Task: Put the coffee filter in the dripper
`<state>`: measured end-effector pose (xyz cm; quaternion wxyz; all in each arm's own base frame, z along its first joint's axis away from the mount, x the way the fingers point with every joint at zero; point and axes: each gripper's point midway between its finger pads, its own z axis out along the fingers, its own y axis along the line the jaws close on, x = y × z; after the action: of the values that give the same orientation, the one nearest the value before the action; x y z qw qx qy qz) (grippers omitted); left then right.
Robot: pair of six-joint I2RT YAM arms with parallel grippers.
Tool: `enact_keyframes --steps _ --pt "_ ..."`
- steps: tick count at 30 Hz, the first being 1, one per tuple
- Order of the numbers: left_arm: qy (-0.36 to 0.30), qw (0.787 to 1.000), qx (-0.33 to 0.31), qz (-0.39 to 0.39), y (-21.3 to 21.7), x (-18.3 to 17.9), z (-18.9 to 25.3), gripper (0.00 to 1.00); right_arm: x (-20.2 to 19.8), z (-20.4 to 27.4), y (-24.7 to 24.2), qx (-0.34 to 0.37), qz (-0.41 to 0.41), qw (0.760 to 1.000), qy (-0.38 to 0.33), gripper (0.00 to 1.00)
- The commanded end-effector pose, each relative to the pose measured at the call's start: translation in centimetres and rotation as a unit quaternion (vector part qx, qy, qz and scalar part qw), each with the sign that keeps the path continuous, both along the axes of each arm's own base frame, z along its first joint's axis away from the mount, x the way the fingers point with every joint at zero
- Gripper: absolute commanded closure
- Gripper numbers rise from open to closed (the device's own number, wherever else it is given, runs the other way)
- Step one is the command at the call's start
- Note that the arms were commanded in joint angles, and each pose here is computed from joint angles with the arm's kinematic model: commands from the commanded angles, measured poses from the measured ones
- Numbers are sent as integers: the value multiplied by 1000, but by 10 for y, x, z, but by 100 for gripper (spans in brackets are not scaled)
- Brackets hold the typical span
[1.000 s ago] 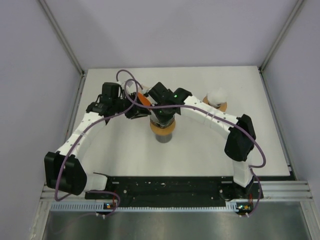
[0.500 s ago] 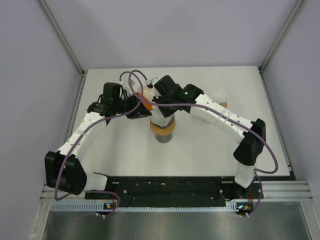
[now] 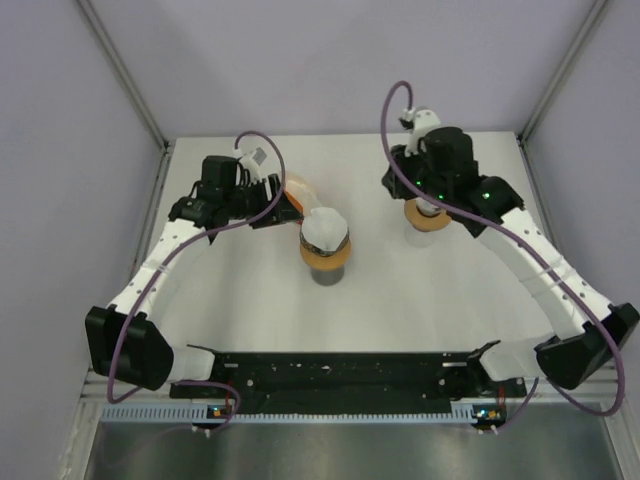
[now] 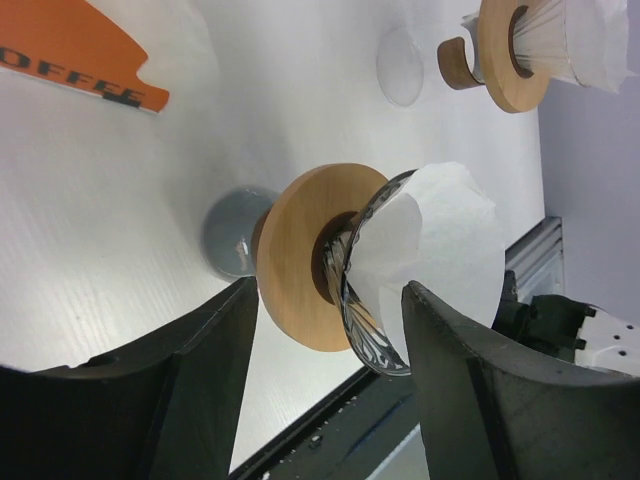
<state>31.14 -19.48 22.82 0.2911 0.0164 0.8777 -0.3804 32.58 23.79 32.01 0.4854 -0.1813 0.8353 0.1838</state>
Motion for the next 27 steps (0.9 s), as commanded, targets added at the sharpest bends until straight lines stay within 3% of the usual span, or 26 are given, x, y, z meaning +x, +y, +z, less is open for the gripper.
enact_keyframes --steps 1,3,8,12,15,19,21,27 --pt "-87 996 29 7 11 11 41 33 24 34 -63 73 -85 992 -56 64" --pt "-108 993 47 17 18 17 49 31 28 33 -93 81 -118 988 -60 61" --pt "-165 978 86 89 59 42 78 27 34 21 -168 83 -215 971 -65 33" --pt "-225 945 143 190 117 65 94 23 31 3 -219 78 -283 954 -64 16" --pt "-261 913 191 247 153 72 99 12 28 -19 -267 69 -347 934 -50 2" --pt "-254 880 243 319 199 75 83 3 21 -65 -314 64 -422 904 -25 1" --pt "-239 875 249 339 219 74 67 3 15 -93 -326 74 -447 891 -9 1" --pt "-210 874 261 351 249 72 2 2 6 -139 -340 65 -479 873 -63 1"
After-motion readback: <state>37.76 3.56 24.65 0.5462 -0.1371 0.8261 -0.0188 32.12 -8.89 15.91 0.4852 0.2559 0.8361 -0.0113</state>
